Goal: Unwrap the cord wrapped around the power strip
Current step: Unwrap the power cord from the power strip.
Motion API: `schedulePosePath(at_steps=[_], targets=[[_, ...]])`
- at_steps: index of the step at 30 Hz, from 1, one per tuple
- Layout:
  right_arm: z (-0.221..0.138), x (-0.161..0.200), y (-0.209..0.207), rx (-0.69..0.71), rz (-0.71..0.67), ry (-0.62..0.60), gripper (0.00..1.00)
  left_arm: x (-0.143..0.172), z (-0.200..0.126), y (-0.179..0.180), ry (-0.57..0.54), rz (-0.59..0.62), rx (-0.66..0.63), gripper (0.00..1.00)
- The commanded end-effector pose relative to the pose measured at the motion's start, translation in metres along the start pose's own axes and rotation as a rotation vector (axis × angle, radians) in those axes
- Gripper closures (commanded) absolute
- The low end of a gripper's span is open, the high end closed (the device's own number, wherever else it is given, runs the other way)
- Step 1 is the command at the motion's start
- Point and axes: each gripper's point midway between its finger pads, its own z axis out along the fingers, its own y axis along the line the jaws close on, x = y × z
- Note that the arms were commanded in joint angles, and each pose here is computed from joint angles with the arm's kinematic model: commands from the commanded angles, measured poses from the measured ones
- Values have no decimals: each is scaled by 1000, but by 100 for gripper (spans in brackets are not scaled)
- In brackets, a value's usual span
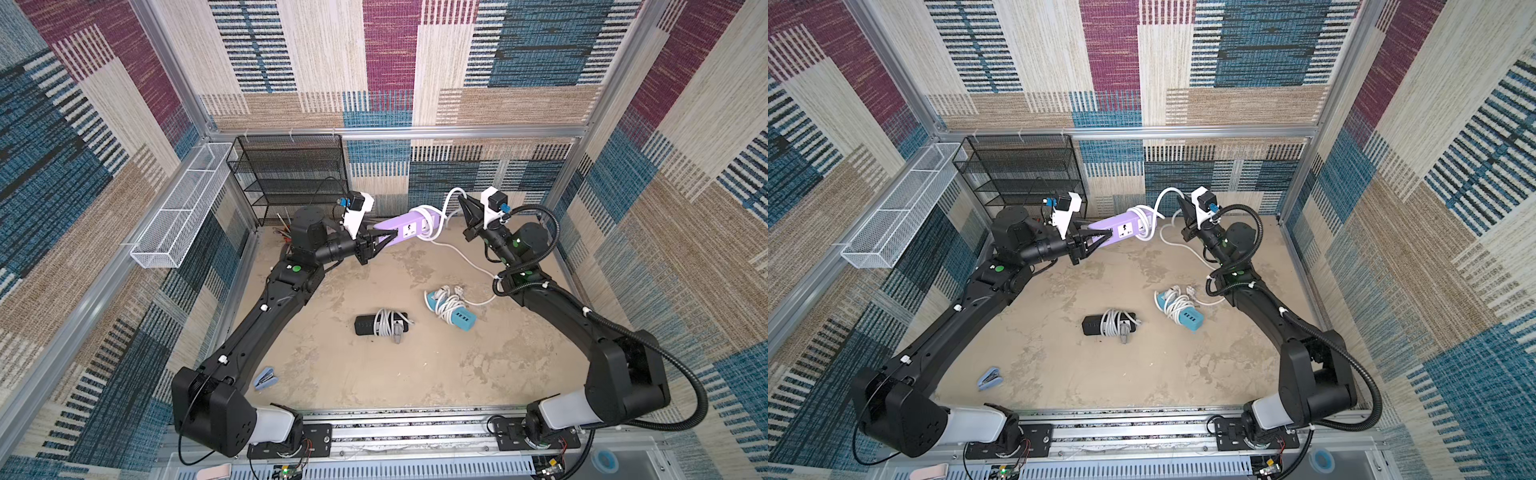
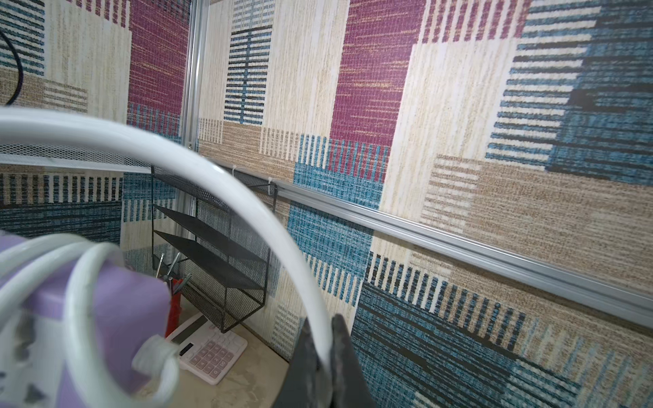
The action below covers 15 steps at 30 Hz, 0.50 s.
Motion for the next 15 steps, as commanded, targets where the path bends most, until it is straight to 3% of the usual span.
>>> schedulePosePath(at_steps=[1,10,15], targets=[[-15,11,9,-16,9,56,100,-15,-7,12,-55,50,-91,100],[-69,65,52,-133,114,204,100,-32,-28,34,-133,99,-269,100],[-74,103,68,-166,172,303,100,-44,-33,26,-180,91,-244,100]])
